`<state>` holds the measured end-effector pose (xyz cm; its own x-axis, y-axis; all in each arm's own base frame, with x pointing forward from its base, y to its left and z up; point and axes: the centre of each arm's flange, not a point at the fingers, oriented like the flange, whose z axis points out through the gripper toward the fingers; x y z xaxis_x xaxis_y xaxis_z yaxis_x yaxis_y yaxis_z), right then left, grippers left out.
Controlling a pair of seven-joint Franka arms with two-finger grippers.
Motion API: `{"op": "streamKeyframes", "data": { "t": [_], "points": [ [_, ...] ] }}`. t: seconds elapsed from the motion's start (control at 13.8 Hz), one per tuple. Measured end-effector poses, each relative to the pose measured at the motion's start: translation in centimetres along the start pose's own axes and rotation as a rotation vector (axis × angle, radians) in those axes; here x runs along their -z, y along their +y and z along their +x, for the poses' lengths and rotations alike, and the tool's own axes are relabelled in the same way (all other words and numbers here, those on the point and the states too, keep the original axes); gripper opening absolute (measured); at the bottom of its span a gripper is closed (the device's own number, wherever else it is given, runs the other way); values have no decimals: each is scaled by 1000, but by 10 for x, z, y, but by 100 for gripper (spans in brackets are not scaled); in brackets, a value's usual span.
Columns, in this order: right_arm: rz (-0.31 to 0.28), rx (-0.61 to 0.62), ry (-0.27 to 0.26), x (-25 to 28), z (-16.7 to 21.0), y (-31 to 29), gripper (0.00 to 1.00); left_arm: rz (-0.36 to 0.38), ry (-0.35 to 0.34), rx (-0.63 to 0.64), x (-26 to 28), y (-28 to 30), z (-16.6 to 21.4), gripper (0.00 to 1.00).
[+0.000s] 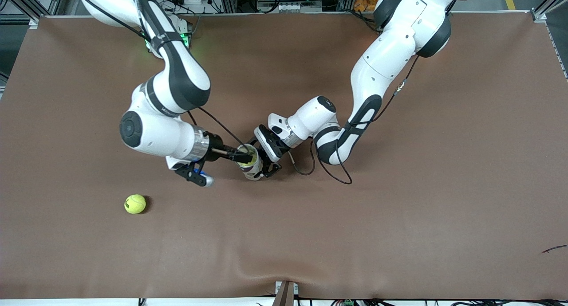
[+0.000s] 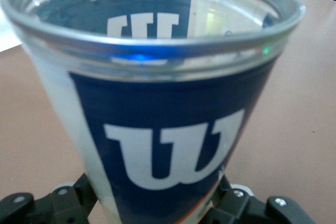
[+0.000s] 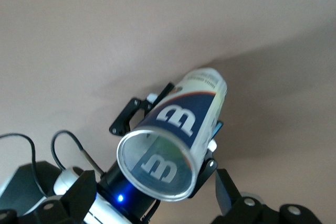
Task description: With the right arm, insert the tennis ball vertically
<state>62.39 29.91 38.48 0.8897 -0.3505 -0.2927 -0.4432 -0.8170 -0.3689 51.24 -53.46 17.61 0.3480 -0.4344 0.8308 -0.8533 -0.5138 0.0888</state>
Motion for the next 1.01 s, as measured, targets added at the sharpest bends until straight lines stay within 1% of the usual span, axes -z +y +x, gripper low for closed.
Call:
{"op": "streamKeyframes", "data": {
  "t": [0.07,0.14,0.29,0.36,0.58,0.72,0.87,0.94,1.01],
  "points": [
    [1,4,17,10,13,10,100,2,0,0,0,-1,0,87],
    [-17,36,34,19,27,24,100,3,-1,0,0,-2,0,87],
    [-74,127,62,37,59,60,100,4,-1,0,0,-3,-1,87],
    [-92,178,69,43,76,80,100,4,0,0,0,-3,0,87],
    [-128,347,60,46,120,135,100,2,6,0,1,-3,1,88],
    [-149,472,40,35,153,176,100,1,8,-1,1,-3,1,88],
    [-157,607,32,25,185,211,100,1,8,-1,1,-3,1,88],
    [-169,676,40,21,199,223,100,1,9,-1,1,-3,1,88],
    [-197,747,60,18,210,231,100,1,9,-1,1,-3,1,88]
  ]
}}
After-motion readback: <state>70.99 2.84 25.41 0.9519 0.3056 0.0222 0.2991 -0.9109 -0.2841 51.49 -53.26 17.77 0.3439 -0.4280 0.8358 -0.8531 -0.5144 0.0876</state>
